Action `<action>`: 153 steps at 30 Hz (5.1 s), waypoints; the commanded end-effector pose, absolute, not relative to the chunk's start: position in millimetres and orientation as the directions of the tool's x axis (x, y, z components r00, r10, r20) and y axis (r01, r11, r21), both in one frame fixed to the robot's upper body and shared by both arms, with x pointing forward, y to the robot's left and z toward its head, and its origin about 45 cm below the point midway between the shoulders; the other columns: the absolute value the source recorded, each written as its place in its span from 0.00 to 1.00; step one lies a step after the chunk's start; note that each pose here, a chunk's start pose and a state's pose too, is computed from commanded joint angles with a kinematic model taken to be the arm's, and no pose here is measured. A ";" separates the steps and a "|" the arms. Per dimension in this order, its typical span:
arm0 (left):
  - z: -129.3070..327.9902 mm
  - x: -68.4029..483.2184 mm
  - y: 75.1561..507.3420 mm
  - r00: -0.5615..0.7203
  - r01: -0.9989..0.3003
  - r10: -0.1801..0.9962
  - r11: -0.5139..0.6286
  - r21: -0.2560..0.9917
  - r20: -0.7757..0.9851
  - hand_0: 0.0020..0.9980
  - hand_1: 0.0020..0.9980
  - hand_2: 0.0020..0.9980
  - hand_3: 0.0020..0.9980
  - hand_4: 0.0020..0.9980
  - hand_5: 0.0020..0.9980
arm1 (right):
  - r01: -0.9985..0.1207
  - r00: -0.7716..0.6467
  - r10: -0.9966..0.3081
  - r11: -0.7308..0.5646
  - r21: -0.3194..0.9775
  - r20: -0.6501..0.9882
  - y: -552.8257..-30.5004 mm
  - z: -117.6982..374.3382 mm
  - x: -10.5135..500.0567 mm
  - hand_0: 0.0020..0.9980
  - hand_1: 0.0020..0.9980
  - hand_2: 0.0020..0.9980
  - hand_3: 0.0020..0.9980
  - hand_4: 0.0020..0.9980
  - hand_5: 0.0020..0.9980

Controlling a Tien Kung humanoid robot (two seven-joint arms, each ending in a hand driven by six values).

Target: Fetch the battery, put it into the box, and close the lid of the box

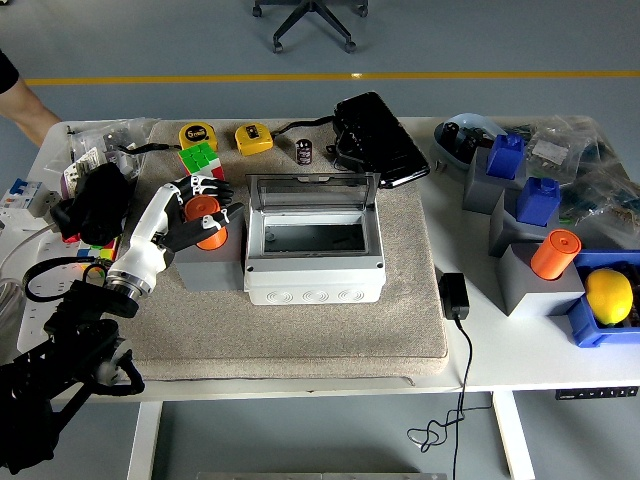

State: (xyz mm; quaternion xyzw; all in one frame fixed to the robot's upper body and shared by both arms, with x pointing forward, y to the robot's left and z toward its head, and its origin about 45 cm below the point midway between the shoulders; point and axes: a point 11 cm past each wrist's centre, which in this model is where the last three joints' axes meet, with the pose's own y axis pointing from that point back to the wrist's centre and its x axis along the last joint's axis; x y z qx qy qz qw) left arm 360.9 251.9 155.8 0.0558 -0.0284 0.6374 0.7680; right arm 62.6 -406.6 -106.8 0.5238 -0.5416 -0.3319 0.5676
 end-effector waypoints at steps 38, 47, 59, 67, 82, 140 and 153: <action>150.0 374.1 227.7 0.170 -0.982 0.985 0.169 0.081 0.006 0.10 0.08 0.09 0.15 0.53 0.00 | -0.204 0.194 -0.943 0.230 0.952 0.269 -404.4 -107.0 64.3 0.73 0.70 0.69 0.71 1.00 0.58; 174.1 377.6 220.6 0.206 -0.978 0.978 0.206 0.023 0.034 0.11 0.08 0.09 0.14 0.62 0.00 | -0.205 0.194 -0.944 0.229 0.952 0.269 -403.8 -107.2 63.9 0.73 0.70 0.69 0.71 1.00 0.58; 229.5 359.1 204.2 0.302 -0.937 0.927 0.332 -0.111 0.220 0.10 0.07 0.09 0.15 0.82 0.00 | -0.207 0.192 -0.943 0.234 0.950 0.273 -405.6 -106.7 64.4 0.73 0.70 0.69 0.71 1.00 0.58; 240.6 340.6 171.8 0.352 -0.905 0.788 0.425 -0.033 0.504 0.08 0.06 0.09 0.15 1.00 0.21 | -0.207 0.192 -0.942 0.235 0.950 0.274 -406.2 -106.5 64.5 0.73 0.70 0.69 0.70 1.00 0.58; 229.0 356.6 109.9 0.354 -0.870 0.469 0.483 0.101 0.809 0.07 0.05 0.10 0.15 1.00 0.38 | -0.210 0.197 -0.941 0.235 0.949 0.277 -407.1 -105.7 66.9 0.73 0.70 0.69 0.70 1.00 0.58; 192.3 384.1 54.7 0.366 -0.869 0.313 0.453 0.201 0.876 0.34 0.53 0.51 0.61 1.00 0.56 | -0.216 0.211 -0.941 0.217 0.952 0.263 -400.8 -106.4 68.2 0.73 0.70 0.69 0.70 1.00 0.58; 191.9 380.6 51.3 0.441 -0.855 0.482 0.481 0.192 0.757 0.33 0.53 0.52 0.60 1.00 0.59 | -0.218 0.214 -0.942 0.213 0.953 0.259 -398.8 -106.8 68.7 0.73 0.70 0.69 0.70 1.00 0.58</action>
